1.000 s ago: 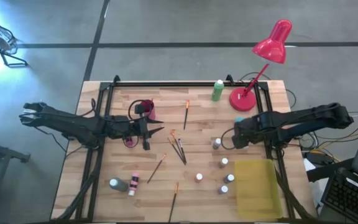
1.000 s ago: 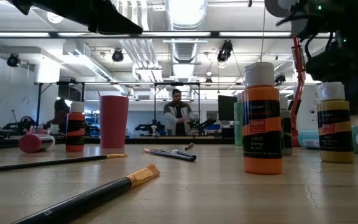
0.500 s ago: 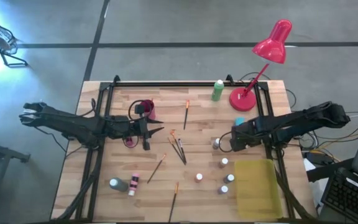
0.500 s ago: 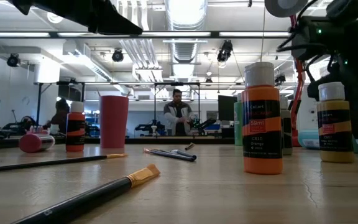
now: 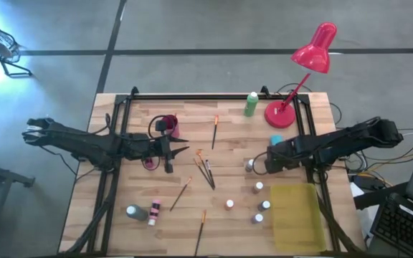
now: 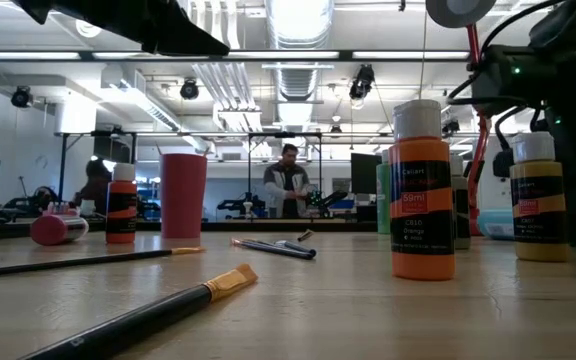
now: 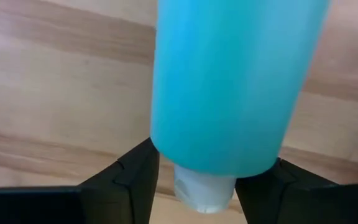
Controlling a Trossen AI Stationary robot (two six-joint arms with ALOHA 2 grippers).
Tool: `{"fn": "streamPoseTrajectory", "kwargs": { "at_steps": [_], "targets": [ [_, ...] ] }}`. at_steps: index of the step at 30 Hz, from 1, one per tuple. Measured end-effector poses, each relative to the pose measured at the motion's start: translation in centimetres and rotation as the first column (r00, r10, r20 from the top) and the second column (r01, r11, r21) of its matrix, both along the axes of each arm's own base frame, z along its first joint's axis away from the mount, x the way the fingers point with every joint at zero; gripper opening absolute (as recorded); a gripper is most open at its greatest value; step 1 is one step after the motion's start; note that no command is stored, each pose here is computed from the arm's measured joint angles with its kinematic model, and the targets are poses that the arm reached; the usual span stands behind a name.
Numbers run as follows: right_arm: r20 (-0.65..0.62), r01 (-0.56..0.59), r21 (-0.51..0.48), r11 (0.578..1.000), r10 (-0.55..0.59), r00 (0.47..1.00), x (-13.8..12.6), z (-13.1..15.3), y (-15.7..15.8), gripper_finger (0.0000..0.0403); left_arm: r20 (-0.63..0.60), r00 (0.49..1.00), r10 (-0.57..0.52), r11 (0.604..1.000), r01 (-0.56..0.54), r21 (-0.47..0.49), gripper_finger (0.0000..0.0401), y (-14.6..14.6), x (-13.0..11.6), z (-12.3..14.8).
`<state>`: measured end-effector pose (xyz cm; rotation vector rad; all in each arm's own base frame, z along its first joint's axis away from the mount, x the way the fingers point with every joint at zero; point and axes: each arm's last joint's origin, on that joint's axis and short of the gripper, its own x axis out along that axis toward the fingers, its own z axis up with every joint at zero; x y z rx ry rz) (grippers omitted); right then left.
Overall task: Pick & Place Paint Supplies
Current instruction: Put the light blue paint bottle into the yellow bin
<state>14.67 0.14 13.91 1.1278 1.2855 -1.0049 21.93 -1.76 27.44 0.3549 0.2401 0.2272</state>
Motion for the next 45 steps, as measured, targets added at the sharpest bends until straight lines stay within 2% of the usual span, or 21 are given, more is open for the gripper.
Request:
{"fn": "streamPoseTrajectory", "kwargs": {
  "at_steps": [7,10,15,22,28,32,37,40,45],
  "targets": [
    [-0.024,0.004,-0.012,1.0,-0.004,1.0,0.1,-0.3,-0.5,0.0191,0.0,1.0,0.0,1.0,0.0,0.0,0.0101,0.0,0.0,0.0],
    [-0.04,-0.008,-0.011,1.0,0.008,0.999,0.1,-0.5,-0.6,0.0173,0.0,1.0,0.0,1.0,0.0,0.0,0.0101,0.0,0.0,0.0],
    [-0.045,-0.027,-0.014,1.0,0.026,0.999,0.1,-0.5,-0.7,0.0112,0.0,1.0,0.0,1.0,0.0,0.0,0.0101,0.0,0.0,0.0],
    [-0.034,-0.061,-0.005,0.998,0.061,0.998,0.0,0.3,-0.6,0.0111,-0.001,1.0,0.0,1.0,0.0,0.001,0.0101,0.0,0.0,0.0],
    [-0.035,-0.128,0.029,0.991,0.129,0.991,0.4,4.4,-0.6,0.0111,-0.004,1.0,-0.003,1.0,0.003,0.014,0.0101,0.0,0.0,0.0],
    [-0.048,-0.163,0.037,0.986,0.165,0.985,0.5,8.7,-0.5,0.0111,-0.011,1.0,-0.008,0.999,0.009,0.042,0.0101,0.0,0.0,0.0],
    [-0.05,-0.187,0.112,0.976,0.193,0.98,0.1,14.7,-0.3,0.0111,-0.016,1.0,-0.017,0.996,0.019,0.09,0.0101,0.0,0.0,0.1],
    [0.046,-0.202,0.136,0.97,0.197,0.979,0.3,17.8,-0.2,0.0111,-0.019,1.0,-0.006,0.991,0.009,0.133,0.0101,0.0,0.0,0.2],
    [0.196,-0.235,0.185,0.954,0.199,0.96,1.0,21.5,0.0,0.0111,-0.021,0.994,0.103,0.975,-0.097,0.202,0.0101,0.4,-0.1,0.3]
  ]
}}
